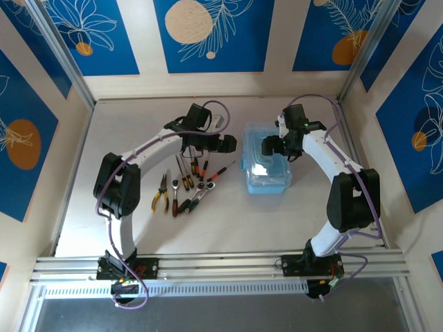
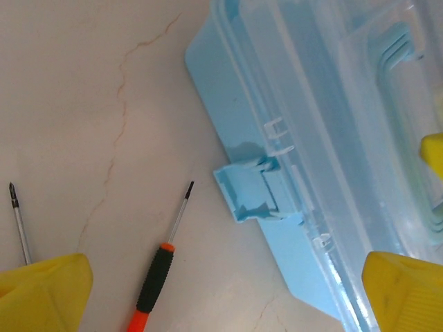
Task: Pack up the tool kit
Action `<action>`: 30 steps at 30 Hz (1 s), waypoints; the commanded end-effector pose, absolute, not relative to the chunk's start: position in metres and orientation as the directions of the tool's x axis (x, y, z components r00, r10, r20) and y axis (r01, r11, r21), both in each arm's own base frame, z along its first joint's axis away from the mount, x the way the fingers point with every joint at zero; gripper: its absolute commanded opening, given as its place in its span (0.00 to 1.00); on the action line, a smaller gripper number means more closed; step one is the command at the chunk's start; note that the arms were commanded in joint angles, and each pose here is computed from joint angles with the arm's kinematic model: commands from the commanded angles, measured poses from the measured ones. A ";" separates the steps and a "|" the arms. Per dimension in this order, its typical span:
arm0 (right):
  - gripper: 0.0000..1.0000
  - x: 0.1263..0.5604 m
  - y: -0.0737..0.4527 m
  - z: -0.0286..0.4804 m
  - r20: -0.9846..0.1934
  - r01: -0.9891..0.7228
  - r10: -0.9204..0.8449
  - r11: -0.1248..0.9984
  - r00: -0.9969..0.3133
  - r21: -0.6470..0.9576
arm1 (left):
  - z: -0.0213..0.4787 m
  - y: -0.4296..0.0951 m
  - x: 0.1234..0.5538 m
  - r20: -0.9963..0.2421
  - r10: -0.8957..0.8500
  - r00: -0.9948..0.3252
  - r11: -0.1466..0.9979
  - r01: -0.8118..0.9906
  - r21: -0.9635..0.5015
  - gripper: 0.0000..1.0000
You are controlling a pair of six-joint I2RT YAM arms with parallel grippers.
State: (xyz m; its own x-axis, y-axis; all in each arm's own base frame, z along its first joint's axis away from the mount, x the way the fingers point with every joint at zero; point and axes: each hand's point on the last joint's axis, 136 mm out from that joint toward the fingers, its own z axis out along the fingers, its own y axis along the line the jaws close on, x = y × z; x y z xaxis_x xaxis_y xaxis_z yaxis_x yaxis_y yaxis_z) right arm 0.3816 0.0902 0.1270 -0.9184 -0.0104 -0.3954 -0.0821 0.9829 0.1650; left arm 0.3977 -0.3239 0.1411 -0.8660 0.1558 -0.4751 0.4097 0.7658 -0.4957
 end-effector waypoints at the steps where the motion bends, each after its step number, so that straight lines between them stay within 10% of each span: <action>1: 0.76 0.382 0.088 0.121 -0.379 -0.082 -0.019 0.985 -0.925 0.151 | 0.148 -0.316 0.394 -0.489 0.160 -0.857 0.771 0.418 -0.481 1.00; 12: 0.56 0.382 0.090 0.146 -0.432 -0.076 0.047 0.962 -0.900 0.263 | 0.151 -0.319 0.396 -0.496 0.160 -0.854 0.762 0.426 -0.488 1.00; 30: 0.54 0.377 0.069 0.202 -0.562 -0.210 0.300 0.712 -0.771 0.670 | 0.179 -0.352 0.397 -0.535 0.152 -0.831 0.657 0.489 -0.573 1.00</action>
